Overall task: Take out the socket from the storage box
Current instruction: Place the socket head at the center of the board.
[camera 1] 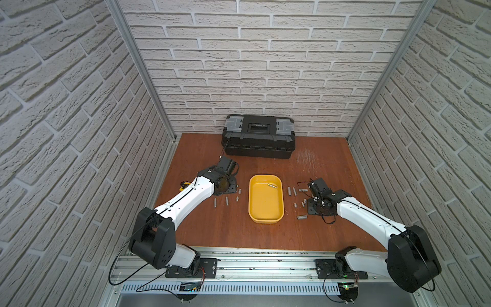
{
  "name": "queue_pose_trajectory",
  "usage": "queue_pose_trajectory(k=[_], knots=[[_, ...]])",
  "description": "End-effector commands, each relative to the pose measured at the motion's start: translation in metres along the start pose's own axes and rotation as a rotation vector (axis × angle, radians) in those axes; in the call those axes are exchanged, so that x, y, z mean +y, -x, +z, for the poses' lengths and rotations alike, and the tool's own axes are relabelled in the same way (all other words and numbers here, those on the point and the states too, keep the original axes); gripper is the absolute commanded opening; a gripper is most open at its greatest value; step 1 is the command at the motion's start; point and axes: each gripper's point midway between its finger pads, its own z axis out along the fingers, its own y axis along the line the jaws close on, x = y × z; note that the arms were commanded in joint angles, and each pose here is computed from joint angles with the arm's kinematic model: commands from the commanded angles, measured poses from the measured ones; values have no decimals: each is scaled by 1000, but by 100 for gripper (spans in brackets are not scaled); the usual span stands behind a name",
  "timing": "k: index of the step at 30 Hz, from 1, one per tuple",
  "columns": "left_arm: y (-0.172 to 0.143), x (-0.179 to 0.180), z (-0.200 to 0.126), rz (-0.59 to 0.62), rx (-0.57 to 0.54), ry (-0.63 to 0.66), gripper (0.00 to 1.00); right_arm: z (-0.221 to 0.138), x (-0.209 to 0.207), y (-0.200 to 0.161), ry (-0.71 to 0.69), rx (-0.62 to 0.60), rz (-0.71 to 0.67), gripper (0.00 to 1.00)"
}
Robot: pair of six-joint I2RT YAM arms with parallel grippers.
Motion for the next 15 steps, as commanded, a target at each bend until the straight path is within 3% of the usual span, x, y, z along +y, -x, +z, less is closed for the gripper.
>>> queue_pose_trajectory(k=[1,15], knots=[[11,-11,-4,14,-27,-26,62,7,-6,-6,-3,22,53,33],[12,-28,1,54,-15,-37,64,21,-12,-26,7,80,93,33]])
